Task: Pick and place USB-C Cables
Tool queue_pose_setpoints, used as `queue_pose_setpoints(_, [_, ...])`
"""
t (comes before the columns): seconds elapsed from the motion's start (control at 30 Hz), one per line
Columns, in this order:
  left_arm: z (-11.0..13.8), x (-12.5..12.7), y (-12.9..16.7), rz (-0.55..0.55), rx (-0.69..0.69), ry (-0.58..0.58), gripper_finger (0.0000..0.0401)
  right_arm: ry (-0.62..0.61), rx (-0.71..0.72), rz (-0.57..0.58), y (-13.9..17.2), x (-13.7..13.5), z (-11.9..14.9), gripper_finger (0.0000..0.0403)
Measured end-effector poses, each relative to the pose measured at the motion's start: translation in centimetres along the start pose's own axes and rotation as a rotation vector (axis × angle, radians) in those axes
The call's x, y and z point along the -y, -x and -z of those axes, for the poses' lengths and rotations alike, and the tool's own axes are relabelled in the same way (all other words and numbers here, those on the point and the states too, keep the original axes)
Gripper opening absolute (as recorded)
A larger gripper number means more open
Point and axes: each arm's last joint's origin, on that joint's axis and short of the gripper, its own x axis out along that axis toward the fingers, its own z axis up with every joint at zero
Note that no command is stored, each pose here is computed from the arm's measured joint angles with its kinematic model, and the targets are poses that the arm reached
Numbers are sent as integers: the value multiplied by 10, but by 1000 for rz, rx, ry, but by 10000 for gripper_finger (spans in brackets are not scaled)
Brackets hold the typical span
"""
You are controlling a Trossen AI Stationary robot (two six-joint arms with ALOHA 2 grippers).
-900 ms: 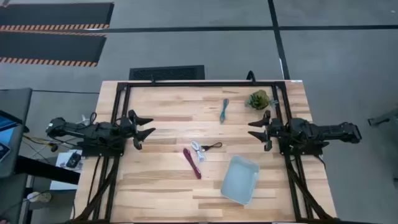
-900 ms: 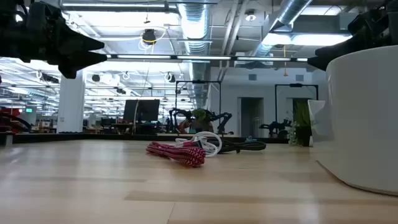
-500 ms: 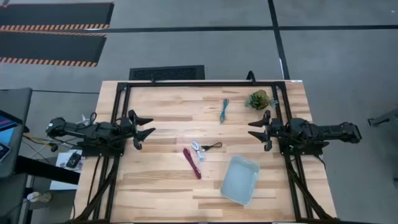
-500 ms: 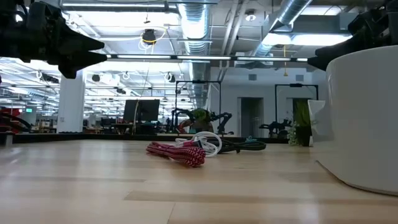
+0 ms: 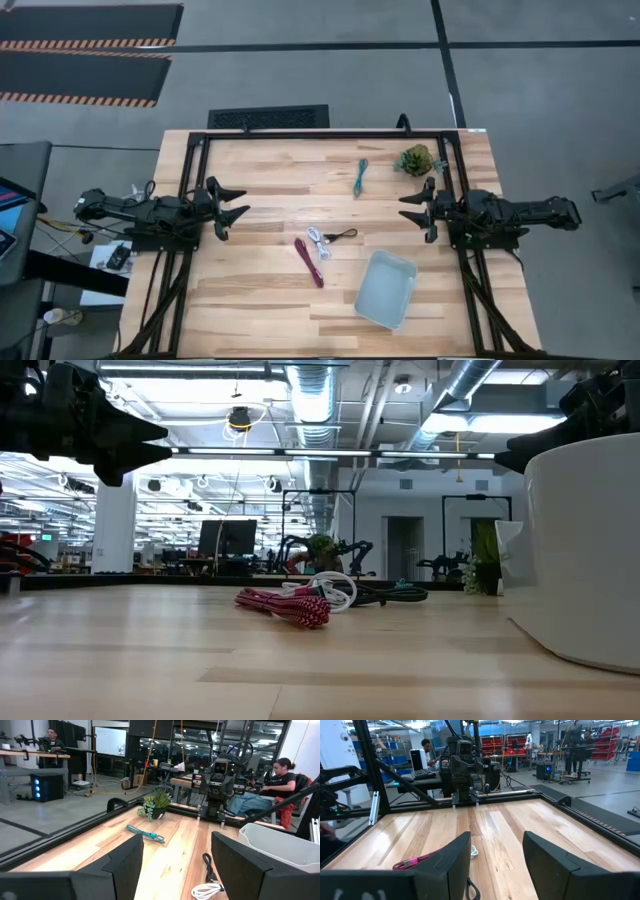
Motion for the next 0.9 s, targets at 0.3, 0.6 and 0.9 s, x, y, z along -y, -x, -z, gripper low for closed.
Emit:
queue_pose_setpoints(0.3, [0,0,0,0,0,0,219,0,0,0,0,0,0,205])
queue_pose_setpoints(0.6, [0,0,0,0,0,0,219,0,0,0,0,0,0,205])
queue_pose_setpoints(0.9, [0,0,0,0,0,60,219,53,1,0,0,0,0,205])
